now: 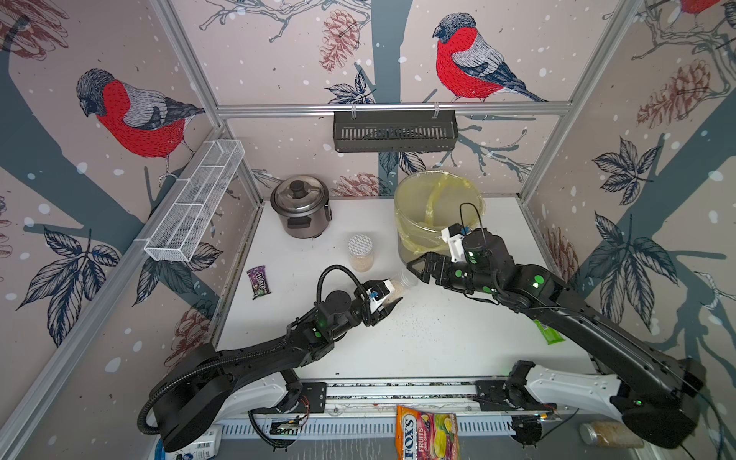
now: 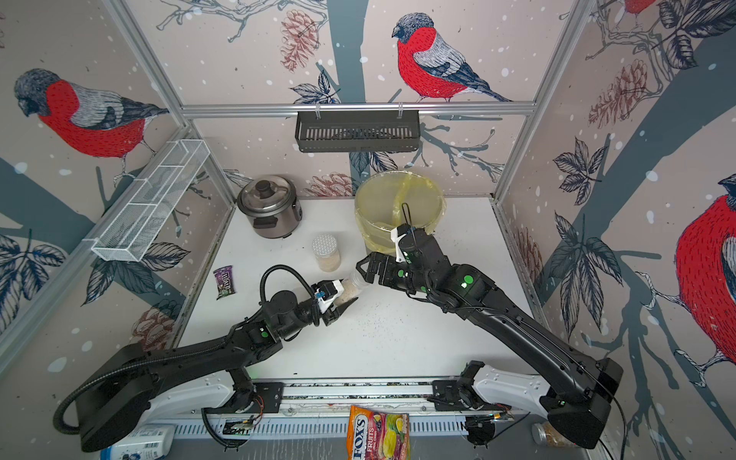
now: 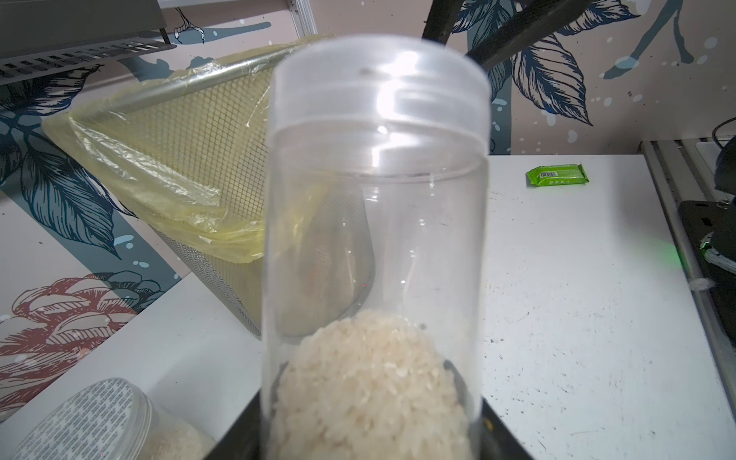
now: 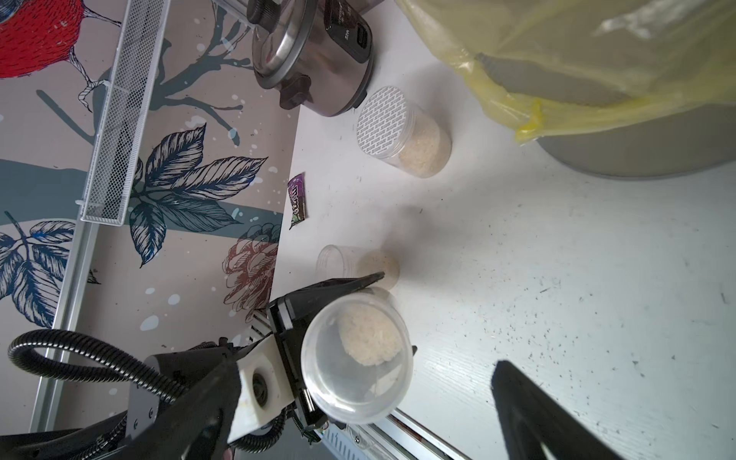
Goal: Empty moldy rice from jars
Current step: Unscrew the lid from the jar.
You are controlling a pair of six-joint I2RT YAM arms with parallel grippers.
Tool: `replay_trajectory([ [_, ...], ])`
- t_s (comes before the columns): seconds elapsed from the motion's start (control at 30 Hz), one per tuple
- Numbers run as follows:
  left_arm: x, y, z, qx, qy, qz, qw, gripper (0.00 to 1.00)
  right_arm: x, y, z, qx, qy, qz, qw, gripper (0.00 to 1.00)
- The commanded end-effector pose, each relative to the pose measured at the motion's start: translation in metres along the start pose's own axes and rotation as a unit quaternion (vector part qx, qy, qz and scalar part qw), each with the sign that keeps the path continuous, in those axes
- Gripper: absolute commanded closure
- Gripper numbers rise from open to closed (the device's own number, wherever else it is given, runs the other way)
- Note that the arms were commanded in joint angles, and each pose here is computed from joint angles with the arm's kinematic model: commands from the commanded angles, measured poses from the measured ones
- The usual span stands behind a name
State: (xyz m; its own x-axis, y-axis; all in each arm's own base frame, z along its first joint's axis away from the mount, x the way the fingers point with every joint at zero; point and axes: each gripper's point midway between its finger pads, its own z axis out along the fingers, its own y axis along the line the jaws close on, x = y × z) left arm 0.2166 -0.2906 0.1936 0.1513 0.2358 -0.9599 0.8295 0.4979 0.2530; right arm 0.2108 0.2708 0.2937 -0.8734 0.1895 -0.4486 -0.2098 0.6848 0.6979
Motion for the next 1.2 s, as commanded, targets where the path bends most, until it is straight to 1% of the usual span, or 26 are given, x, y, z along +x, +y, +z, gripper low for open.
replay_trajectory([
  [0.0,-0.019,0.005,-0.001,-0.013,-0.036,0.018,0.999,1.00,0.002,-0.006,0.004,0.015,0.008,0.016,1.000,0.01],
  [0.13,-0.018,0.005,-0.001,-0.013,-0.034,0.019,0.999,1.00,0.010,-0.004,0.014,0.011,0.035,0.016,0.999,0.07],
  [0.3,-0.014,0.005,0.000,-0.012,-0.026,0.020,0.999,1.00,0.014,-0.002,0.021,0.017,0.051,0.007,0.999,0.12],
  [0.57,-0.011,0.005,0.002,-0.012,-0.018,0.023,1.000,1.00,0.018,0.001,0.027,0.022,0.072,-0.007,0.997,0.16],
  [0.63,-0.010,0.004,0.002,-0.011,-0.017,0.022,1.000,1.00,0.019,0.002,0.028,0.021,0.074,-0.009,0.997,0.19],
  [0.7,-0.010,0.004,0.002,-0.010,-0.016,0.023,1.000,1.00,0.019,0.002,0.028,0.022,0.076,-0.012,0.997,0.24],
  [1.0,-0.010,0.004,0.002,-0.009,-0.017,0.023,1.000,1.00,0.019,0.003,0.027,0.023,0.077,-0.026,0.996,0.25],
  [1.03,-0.011,0.004,0.002,-0.009,-0.018,0.023,1.000,1.00,0.021,0.000,0.033,0.031,0.085,-0.026,0.996,0.26],
  [1.17,-0.010,0.003,0.002,-0.008,-0.018,0.022,1.000,1.00,0.019,-0.001,0.033,0.034,0.084,-0.033,0.995,0.26],
])
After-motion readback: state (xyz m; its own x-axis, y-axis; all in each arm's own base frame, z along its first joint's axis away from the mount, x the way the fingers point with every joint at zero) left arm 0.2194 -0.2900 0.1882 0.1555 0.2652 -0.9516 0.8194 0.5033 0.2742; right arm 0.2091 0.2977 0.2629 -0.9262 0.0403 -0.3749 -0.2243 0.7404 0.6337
